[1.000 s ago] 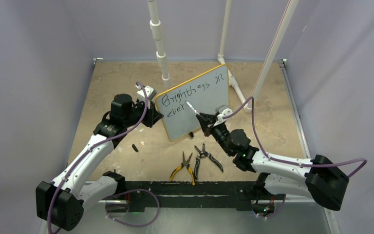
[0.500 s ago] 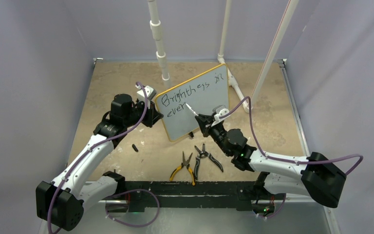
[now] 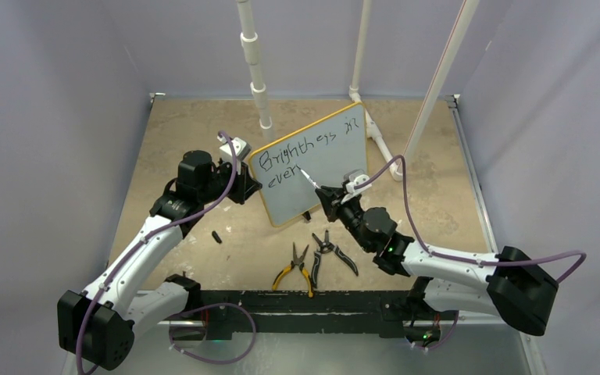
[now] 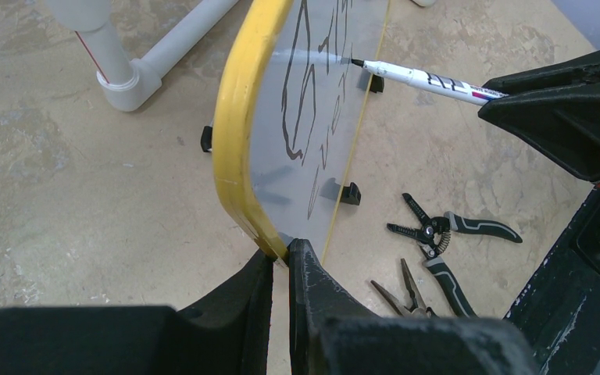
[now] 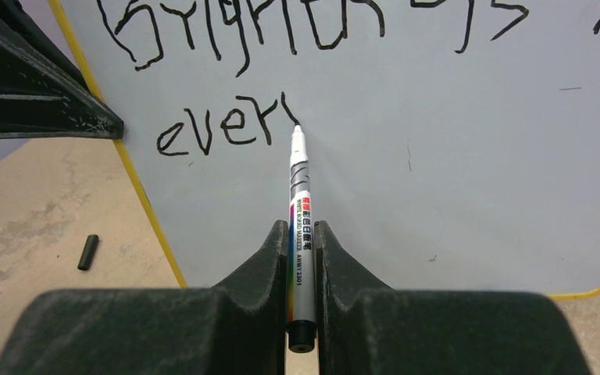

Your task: Write a sentence on the whiteboard

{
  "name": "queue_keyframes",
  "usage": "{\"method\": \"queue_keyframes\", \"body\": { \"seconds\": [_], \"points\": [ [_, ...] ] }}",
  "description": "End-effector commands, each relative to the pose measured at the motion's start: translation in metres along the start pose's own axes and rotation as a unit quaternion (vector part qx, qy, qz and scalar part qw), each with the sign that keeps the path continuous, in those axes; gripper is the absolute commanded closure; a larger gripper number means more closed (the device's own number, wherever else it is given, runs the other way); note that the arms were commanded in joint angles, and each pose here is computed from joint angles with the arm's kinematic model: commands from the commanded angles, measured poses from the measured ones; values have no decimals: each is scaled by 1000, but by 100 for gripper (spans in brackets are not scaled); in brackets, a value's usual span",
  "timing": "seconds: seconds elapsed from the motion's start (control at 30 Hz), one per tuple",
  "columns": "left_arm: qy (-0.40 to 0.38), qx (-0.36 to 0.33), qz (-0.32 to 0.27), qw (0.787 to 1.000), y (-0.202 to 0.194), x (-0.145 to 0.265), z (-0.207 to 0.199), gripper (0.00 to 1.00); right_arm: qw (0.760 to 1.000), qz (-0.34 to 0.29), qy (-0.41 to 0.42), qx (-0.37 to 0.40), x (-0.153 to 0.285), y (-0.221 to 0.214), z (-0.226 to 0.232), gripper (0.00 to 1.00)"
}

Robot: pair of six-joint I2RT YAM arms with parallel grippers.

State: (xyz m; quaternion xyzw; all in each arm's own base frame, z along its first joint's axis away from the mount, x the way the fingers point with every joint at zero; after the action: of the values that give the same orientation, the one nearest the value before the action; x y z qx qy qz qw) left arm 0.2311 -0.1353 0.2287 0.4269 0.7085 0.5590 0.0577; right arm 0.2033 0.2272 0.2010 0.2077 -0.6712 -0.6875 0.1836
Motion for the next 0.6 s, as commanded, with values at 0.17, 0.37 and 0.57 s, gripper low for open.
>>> {"method": "queue_keyframes", "body": {
  "seconds": [0.17,0.37,0.57],
  "points": [
    [-10,-18,-14,1000,5,2,-3,100,1000,-2,-28,-7,4,0,-8,100],
    [-10,-17,-14,1000,5,2,-2,100,999,-31,-23,-8,9,13,-10,100],
    [-9,-17,-14,1000,5,2,-2,100,999,-45,-12,8,6,20,-8,100]
  ]
}}
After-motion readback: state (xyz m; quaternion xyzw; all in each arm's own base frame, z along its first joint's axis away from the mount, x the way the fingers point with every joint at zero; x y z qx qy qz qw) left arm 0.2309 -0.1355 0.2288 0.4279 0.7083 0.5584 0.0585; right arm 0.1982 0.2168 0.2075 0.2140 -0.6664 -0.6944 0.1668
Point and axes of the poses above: each gripper's point midway between its finger pads, its own x axis back along the fingers, its own z axis along the line the jaws close on, y = z × x, the point moved 7 cm from there along x, back along the fingers, and after that the axes turned 9 degrees about x, right-handed, at the moved point
